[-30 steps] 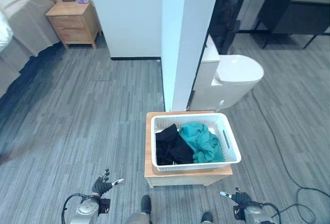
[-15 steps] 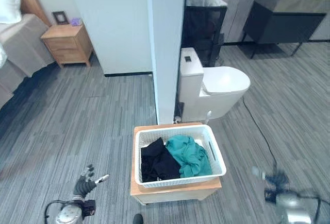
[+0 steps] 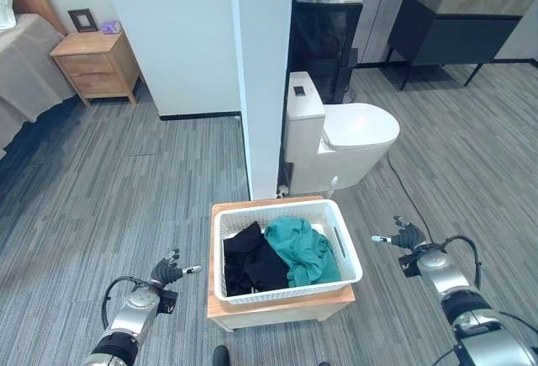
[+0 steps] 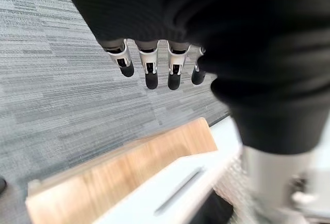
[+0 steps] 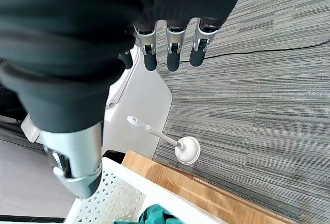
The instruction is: Grab the laundry basket,head to the washer,open it,put in the laundry and shut it.
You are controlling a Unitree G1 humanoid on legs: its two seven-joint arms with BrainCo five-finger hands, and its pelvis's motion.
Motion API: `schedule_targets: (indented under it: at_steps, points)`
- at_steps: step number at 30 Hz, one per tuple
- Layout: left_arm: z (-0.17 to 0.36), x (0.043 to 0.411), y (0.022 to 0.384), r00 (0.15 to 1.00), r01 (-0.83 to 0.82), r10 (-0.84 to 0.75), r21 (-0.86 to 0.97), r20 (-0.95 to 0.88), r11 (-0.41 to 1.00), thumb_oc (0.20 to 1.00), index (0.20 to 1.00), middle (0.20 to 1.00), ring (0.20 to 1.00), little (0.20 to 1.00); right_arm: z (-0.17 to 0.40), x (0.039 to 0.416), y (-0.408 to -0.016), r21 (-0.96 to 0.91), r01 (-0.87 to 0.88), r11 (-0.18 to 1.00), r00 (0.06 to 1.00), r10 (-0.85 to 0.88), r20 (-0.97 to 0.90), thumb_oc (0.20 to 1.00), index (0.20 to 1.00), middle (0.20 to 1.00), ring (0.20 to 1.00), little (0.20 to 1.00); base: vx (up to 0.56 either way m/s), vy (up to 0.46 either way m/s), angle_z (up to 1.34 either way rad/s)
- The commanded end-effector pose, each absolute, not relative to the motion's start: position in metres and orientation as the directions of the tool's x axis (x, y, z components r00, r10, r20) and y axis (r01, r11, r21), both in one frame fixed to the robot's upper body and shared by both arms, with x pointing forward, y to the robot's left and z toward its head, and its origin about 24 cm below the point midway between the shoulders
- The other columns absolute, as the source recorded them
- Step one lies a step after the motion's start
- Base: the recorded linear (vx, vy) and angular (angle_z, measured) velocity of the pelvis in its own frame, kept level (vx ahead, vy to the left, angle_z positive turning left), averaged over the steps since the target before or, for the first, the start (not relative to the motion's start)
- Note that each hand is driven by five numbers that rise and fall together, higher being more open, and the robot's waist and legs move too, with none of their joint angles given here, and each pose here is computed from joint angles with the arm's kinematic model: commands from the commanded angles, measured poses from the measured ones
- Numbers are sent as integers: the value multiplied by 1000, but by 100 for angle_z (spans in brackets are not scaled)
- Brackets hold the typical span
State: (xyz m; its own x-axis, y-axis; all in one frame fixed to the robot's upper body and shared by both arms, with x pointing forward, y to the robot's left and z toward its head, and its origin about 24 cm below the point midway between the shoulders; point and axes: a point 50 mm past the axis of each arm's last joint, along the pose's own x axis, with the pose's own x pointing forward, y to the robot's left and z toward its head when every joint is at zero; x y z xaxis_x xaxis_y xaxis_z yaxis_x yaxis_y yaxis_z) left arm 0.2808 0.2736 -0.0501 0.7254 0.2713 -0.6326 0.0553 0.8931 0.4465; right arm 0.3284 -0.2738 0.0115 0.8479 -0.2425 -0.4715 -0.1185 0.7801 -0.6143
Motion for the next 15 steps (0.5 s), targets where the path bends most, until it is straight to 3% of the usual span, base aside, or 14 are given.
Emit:
schedule_targets:
  at_steps: [1, 5, 15]
  points:
    - [35, 343, 295, 846, -145, 393, 552, -362, 821, 1000, 1000, 1000, 1000, 1000, 61, 363, -256, -580, -23, 814, 935, -188, -301, 1000, 1000, 1000, 1000, 1000, -79, -24, -9]
    - [61, 355, 303, 835, -184, 445, 599, -323, 779, 1000, 1000, 1000, 1000, 1000, 64, 369, -247, -554, -19, 832, 942, -171, -290, 1000, 1000, 1000, 1000, 1000, -38, -12, 0]
    - [84, 375, 282, 872, -180, 402, 578, -281, 796, 1000, 1000, 1000, 1000, 1000, 70, 374, -240, -534, -14, 845, 953, -150, -263, 1000, 1000, 1000, 1000, 1000, -26, 8, 2]
